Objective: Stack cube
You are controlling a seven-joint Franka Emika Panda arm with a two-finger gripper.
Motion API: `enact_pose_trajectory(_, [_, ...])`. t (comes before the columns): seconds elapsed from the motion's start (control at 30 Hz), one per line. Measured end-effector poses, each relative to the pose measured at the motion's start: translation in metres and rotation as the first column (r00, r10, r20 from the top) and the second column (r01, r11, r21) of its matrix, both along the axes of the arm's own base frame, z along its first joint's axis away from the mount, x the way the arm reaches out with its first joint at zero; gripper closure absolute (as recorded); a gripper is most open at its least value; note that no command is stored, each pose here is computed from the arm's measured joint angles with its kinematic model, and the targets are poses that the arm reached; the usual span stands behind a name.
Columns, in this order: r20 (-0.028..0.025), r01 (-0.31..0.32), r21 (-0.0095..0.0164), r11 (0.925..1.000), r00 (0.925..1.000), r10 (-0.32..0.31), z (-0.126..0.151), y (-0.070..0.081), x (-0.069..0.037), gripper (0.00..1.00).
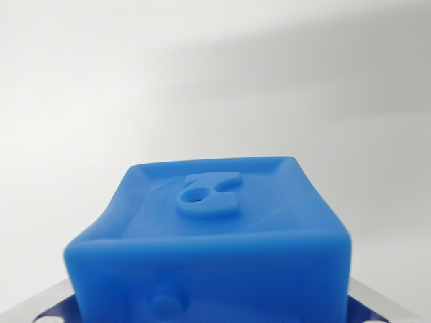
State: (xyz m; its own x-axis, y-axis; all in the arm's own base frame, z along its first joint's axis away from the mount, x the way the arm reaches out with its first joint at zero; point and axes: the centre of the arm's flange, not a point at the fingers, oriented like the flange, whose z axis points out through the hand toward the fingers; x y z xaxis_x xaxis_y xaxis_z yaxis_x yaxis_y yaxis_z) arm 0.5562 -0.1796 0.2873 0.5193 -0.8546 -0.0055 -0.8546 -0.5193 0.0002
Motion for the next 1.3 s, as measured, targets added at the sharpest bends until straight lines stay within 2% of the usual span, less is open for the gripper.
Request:
enact_pose_trajectory(0.9, [-0.0005,-0.083,-0.0002,0.9966,0.9966,0.083,0.019,0.034,-0.037,1.00])
enact_pose_trajectory(1.3, [0.0016,-0.117,-0.0008,0.9932,0.9932,0.117,0.027,0.047,-0.052,1.00])
